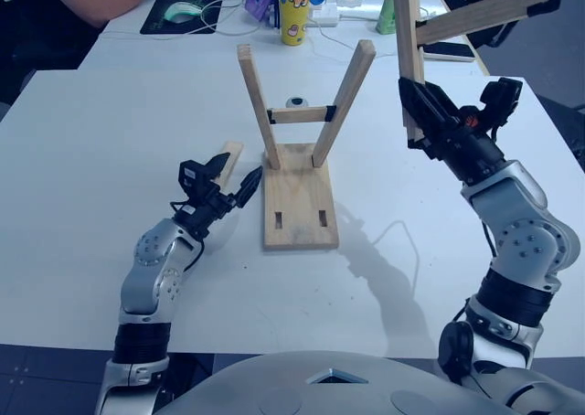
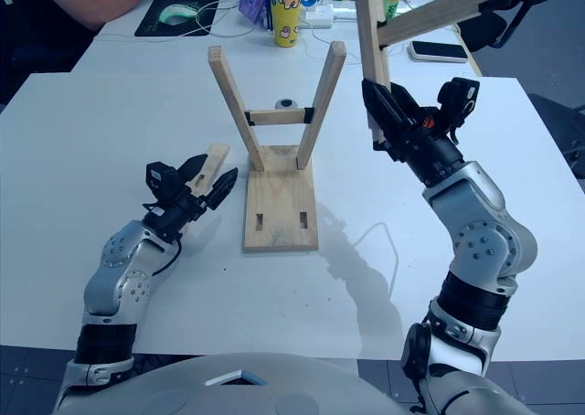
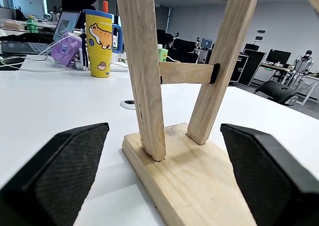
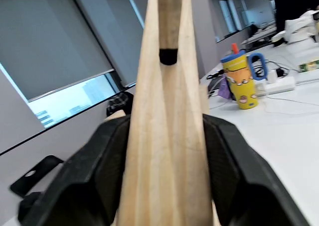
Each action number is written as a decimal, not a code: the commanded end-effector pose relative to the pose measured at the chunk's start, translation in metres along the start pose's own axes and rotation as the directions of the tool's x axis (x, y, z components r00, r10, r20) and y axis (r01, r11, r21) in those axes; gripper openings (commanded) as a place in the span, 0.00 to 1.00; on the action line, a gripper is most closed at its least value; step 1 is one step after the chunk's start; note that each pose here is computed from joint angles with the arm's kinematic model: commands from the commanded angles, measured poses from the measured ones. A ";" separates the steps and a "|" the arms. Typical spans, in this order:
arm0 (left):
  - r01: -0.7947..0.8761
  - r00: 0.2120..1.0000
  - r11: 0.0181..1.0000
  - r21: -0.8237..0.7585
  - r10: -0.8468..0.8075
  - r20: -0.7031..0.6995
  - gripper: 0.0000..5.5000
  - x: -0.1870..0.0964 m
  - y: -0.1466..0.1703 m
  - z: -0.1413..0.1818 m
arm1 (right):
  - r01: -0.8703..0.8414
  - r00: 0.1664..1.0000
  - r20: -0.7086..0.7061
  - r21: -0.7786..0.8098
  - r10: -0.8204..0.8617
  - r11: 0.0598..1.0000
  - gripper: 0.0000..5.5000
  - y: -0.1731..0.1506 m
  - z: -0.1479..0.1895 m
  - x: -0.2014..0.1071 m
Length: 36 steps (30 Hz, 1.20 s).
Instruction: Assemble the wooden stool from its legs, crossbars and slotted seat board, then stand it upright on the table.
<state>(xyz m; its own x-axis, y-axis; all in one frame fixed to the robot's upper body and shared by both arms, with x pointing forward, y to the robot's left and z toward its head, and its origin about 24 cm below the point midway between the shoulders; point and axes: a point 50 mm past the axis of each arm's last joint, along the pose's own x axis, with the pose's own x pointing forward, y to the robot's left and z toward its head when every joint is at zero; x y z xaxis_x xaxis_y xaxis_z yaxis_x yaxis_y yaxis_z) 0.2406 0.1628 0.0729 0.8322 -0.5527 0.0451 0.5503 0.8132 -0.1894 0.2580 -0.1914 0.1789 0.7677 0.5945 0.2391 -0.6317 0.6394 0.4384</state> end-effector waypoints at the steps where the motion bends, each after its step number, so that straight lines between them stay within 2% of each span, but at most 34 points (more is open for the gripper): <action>1: 0.111 0.994 0.985 -0.134 -0.108 0.027 0.76 0.004 -0.004 0.013 | -0.212 0.958 -0.183 0.080 0.223 0.974 0.38 0.019 -0.013 -0.001; 3: 0.206 0.978 0.954 -0.215 -0.199 0.054 0.76 0.005 -0.009 0.021 | -0.261 0.918 -0.268 0.146 0.292 0.954 0.38 0.020 -0.026 -0.006; 5: 0.290 0.957 0.906 -0.309 -0.276 0.088 0.81 0.003 -0.010 0.028 | -0.299 0.881 -0.307 0.228 0.360 0.927 0.38 0.019 -0.036 -0.011; 10: 0.439 0.896 0.762 -0.476 -0.408 0.172 0.95 0.003 -0.012 0.048 | -0.342 0.823 -0.320 0.383 0.470 0.858 0.38 0.014 -0.048 -0.018; 17: 0.529 0.834 0.598 -0.602 -0.499 0.237 0.95 0.014 -0.020 0.061 | -0.390 0.745 -0.340 0.476 0.574 0.788 0.38 0.012 -0.052 -0.020; 23: 0.542 0.813 0.554 -0.632 -0.537 0.226 0.95 0.014 -0.026 0.061 | -0.424 0.687 -0.343 0.526 0.641 0.737 0.38 0.022 -0.058 -0.021; 29: 0.538 0.805 0.549 -0.640 -0.560 0.196 0.95 0.008 -0.022 0.063 | -0.429 0.680 -0.357 0.514 0.640 0.743 0.38 0.021 -0.057 -0.022; 36: 0.537 0.800 0.550 -0.640 -0.573 0.179 0.78 0.006 -0.020 0.065 | -0.427 0.668 -0.376 0.512 0.642 0.745 0.38 0.022 -0.057 -0.025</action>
<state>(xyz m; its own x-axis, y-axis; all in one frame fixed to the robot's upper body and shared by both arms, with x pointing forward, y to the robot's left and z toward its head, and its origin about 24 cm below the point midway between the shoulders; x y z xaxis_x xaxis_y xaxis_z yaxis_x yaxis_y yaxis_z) 0.2375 0.1534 0.1363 0.3723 -0.8709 0.3209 0.6982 0.0350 -0.7151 0.2209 -0.1642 0.1288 0.0914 0.9887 0.1187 -0.7269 -0.0152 0.6865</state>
